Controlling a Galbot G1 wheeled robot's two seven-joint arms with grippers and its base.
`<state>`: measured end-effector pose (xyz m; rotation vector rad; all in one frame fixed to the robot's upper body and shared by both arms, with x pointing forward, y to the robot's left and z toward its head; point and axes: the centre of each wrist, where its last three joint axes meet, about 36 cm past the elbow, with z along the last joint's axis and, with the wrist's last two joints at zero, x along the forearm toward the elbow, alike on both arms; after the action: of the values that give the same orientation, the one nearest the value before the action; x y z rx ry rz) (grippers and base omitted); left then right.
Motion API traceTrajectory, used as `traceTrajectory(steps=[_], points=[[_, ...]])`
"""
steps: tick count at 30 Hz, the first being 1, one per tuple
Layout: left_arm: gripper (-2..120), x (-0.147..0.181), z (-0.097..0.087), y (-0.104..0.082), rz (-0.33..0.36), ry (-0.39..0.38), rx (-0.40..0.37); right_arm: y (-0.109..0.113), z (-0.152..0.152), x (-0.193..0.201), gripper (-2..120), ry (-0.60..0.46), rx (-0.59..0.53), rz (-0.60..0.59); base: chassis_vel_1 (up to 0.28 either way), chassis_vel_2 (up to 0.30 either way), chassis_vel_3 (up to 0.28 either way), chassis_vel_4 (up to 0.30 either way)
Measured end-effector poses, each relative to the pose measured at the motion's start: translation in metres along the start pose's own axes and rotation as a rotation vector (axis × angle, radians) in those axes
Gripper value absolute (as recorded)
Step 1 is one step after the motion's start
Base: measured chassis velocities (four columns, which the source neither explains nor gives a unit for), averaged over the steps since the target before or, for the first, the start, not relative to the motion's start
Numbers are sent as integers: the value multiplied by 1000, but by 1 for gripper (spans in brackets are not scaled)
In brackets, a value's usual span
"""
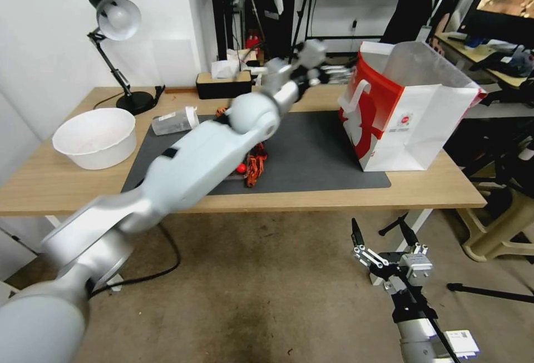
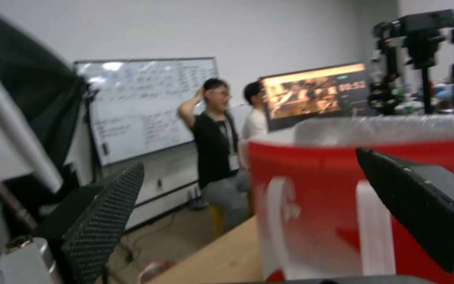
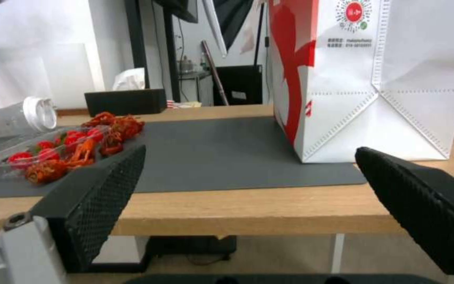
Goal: Pick up the trash from the table and place it into the takeout bag.
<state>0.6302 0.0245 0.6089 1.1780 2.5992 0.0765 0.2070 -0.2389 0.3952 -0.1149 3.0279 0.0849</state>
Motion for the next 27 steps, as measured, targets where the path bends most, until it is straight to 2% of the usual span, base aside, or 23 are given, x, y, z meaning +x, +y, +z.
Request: traceTrajectory(steps=[2,4,5,8,10,12,13,16,17,19,21,24,26,27], points=[[100,13,2,4,-20,3,3,0,0,0,100,0,0,-1,0,0,0,0],[100,62,13,17,-95,24,17,0,0,0,100,2,0,-4,0,0,0,0],[100,62,13,17,-95,24,17,0,0,0,100,2,0,-4,0,0,0,0],[100,130,27,17,-216,59,61,3,1,4,100,11,-13,3,0,0,0,0],[100,140,27,16,-233,62,58,3,1,4,100,12,-13,3,0,0,0,0],[100,185,35,7,-297,94,35,3,1,6,100,16,-11,0,0,0,0,0],[100,185,35,7,-297,94,35,3,1,6,100,16,-11,0,0,0,0,0],[100,246,37,0,-408,112,30,4,2,6,100,16,-12,-5,0,0,0,0],[100,246,37,0,-408,112,30,4,2,6,100,16,-12,-5,0,0,0,0],[100,274,39,-5,-451,134,23,5,3,6,100,17,-16,-10,0,0,0,0],[100,283,39,-6,-467,141,18,6,4,5,100,16,-18,-12,0,0,0,0],[100,318,48,-19,-516,194,4,8,5,4,100,14,-22,-18,0,0,0,0],[100,321,49,-20,-521,199,3,8,5,4,100,14,-23,-19,0,0,0,0],[100,339,52,-27,-549,215,2,9,5,4,100,13,-24,-21,0,0,0,0]])
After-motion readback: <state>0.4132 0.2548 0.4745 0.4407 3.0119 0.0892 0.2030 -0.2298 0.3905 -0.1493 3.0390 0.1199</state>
